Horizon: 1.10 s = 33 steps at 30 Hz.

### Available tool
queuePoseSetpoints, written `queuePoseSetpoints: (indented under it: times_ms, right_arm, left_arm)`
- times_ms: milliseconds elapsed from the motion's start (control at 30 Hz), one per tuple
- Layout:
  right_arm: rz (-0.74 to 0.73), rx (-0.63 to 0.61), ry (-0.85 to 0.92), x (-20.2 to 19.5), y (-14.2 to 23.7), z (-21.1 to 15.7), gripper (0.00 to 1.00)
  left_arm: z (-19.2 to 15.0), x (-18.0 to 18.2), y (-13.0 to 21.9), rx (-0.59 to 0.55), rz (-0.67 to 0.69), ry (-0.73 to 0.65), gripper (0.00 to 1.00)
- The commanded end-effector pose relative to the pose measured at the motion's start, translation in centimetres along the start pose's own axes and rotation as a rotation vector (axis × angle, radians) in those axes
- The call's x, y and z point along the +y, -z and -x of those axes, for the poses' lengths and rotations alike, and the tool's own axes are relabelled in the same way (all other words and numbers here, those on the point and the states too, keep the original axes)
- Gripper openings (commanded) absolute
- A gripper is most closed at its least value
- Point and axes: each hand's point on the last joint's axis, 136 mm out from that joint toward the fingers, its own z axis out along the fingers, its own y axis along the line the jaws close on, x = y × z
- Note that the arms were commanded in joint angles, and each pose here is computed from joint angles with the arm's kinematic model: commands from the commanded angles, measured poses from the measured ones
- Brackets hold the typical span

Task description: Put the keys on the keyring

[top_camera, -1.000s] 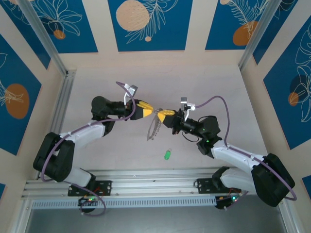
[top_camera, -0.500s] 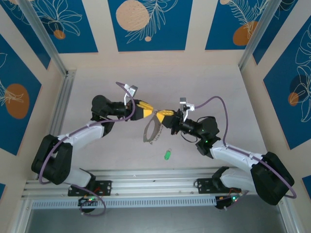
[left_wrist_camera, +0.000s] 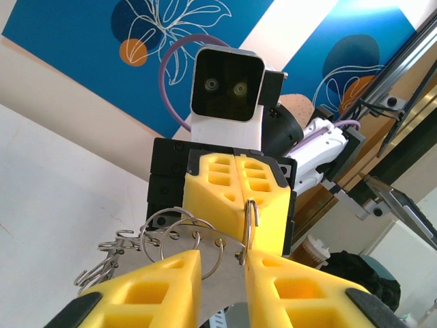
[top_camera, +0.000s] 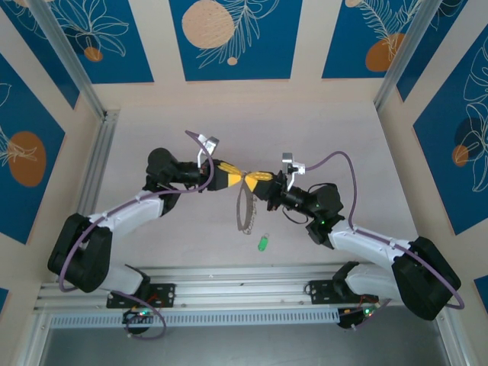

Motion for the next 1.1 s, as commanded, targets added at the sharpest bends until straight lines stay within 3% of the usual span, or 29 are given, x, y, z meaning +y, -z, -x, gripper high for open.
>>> queuePoseSetpoints:
  times_ms: [0, 167, 500, 800, 900, 967, 1067]
  right_arm:
    - [0.019, -0.076, 0.032, 0.9, -0.4, 2.0, 0.00]
    - [0.012, -0.075, 0.028, 0.8, -0.4, 1.7, 0.00]
    - [-0.018, -0.095, 0.021, 0.3, -0.2, 1.7, 0.00]
    - [-0.068, -0.054, 0.005, -0.8, 0.1, 0.3, 0.00]
    - [-0.113, -0.009, 0.012, -1.4, 0.4, -0.5, 0.00]
    - [-0.149, 0.022, 0.031, -1.7, 0.7, -1.1, 0.08]
    - [-0.205, 0.050, 0.052, -2.3, 1.2, -1.5, 0.29]
  left_arm:
    - [1.0, -2.0, -0.4, -0.001, -0.031, -0.077, 0.22]
    - [1.0, -2.3, -0.5, -0.002, -0.035, -0.082, 0.23]
    - [1.3, -2.8, -0.5, -0.005, -0.044, -0.098, 0.00]
    - [1.8, -3.3, -0.5, 0.006, -0.029, -0.111, 0.00]
    - [1.6, -2.8, 0.0, 0.031, 0.042, -0.124, 0.00]
    - [0.6, -1.7, 0.4, 0.083, 0.152, -0.119, 0.00]
    - [-0.1, -0.6, 1.2, 0.135, 0.267, -0.115, 0.00]
